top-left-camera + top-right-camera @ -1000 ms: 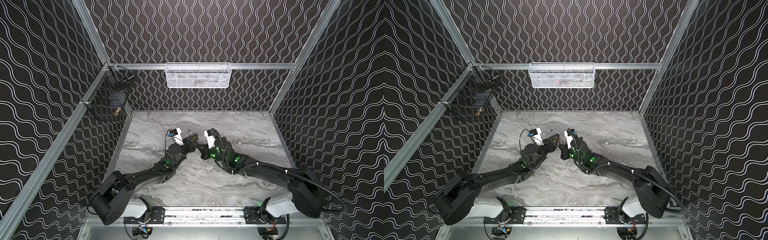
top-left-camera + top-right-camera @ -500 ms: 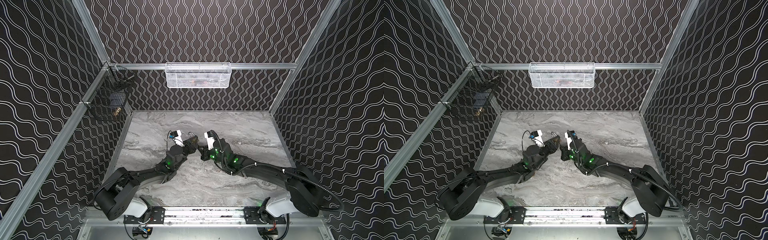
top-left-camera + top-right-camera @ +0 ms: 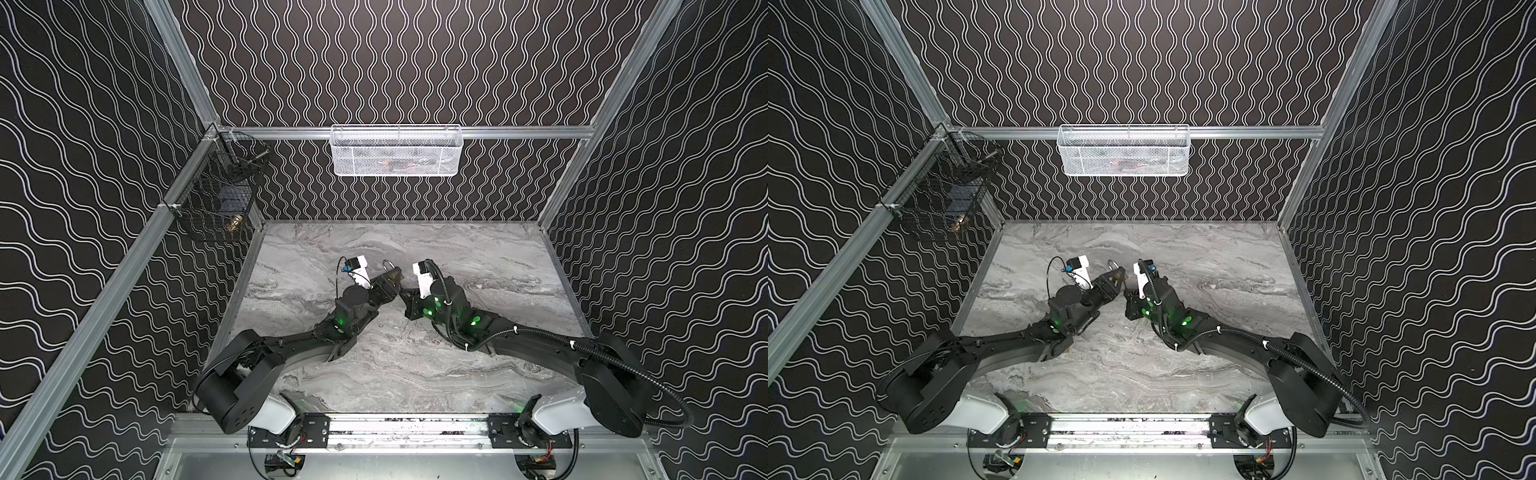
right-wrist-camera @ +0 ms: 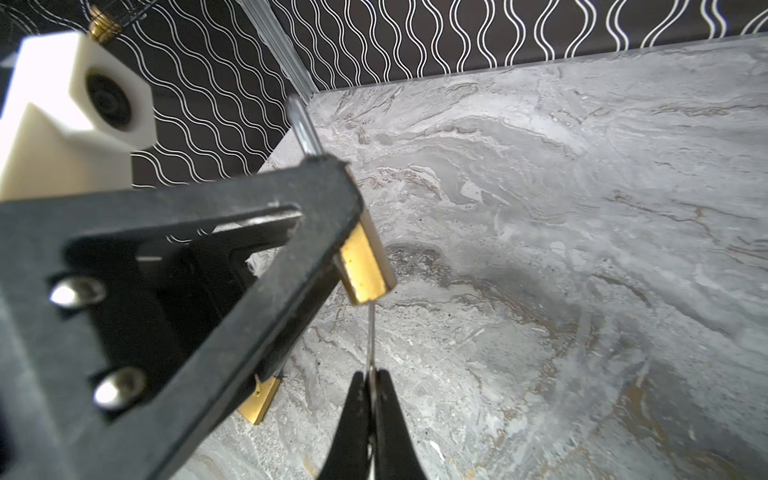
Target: Unlock with the key
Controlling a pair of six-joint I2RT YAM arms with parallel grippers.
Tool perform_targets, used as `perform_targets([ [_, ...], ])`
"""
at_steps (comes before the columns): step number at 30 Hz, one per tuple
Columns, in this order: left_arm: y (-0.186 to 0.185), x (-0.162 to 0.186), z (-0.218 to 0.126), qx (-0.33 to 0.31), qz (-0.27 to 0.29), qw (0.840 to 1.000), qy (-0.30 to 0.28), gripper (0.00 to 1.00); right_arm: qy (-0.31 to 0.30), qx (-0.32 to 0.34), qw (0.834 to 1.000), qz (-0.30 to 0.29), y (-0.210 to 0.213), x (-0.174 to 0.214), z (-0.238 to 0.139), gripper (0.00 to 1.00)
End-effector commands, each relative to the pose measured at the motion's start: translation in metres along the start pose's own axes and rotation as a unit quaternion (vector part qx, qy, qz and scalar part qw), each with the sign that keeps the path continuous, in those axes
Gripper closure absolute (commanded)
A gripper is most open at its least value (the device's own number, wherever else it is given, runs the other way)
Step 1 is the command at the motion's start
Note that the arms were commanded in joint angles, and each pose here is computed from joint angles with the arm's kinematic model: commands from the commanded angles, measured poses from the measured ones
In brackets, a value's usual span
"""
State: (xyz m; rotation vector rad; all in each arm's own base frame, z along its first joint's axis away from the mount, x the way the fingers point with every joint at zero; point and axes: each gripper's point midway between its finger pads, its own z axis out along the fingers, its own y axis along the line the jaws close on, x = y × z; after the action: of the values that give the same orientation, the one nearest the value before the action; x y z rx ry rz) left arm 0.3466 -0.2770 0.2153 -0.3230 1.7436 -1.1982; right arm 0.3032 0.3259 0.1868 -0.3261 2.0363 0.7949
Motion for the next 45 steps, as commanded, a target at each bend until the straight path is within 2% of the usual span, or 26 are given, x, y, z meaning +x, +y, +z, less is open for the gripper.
perform_targets([
  [1,-0.032,0.040,-0.006,0.083,-0.010,0.989,0.122,0.94,-0.117,-0.043,0.992,-0.025,0.025,-0.059,-0.016,1.00],
  [9,-0.028,0.045,-0.015,0.075,0.043,0.982,0.166,0.95,-0.144,-0.049,0.986,-0.061,0.024,-0.062,-0.041,1.00],
  [14,-0.019,0.039,-0.018,0.058,0.075,0.983,0.158,0.95,-0.153,-0.076,0.983,-0.063,0.031,-0.061,-0.052,1.00],
  [24,-0.018,0.021,-0.016,0.068,0.061,0.991,0.093,0.95,-0.140,-0.077,0.987,-0.037,0.031,-0.058,-0.050,1.00],
  [35,-0.023,-0.007,-0.013,0.041,0.061,0.995,0.064,0.95,-0.120,-0.091,0.988,-0.044,0.038,-0.048,-0.043,1.00],
  [45,-0.014,-0.021,-0.011,0.043,0.015,0.997,0.055,0.95,-0.111,-0.098,0.988,-0.047,0.043,-0.044,-0.038,1.00],
])
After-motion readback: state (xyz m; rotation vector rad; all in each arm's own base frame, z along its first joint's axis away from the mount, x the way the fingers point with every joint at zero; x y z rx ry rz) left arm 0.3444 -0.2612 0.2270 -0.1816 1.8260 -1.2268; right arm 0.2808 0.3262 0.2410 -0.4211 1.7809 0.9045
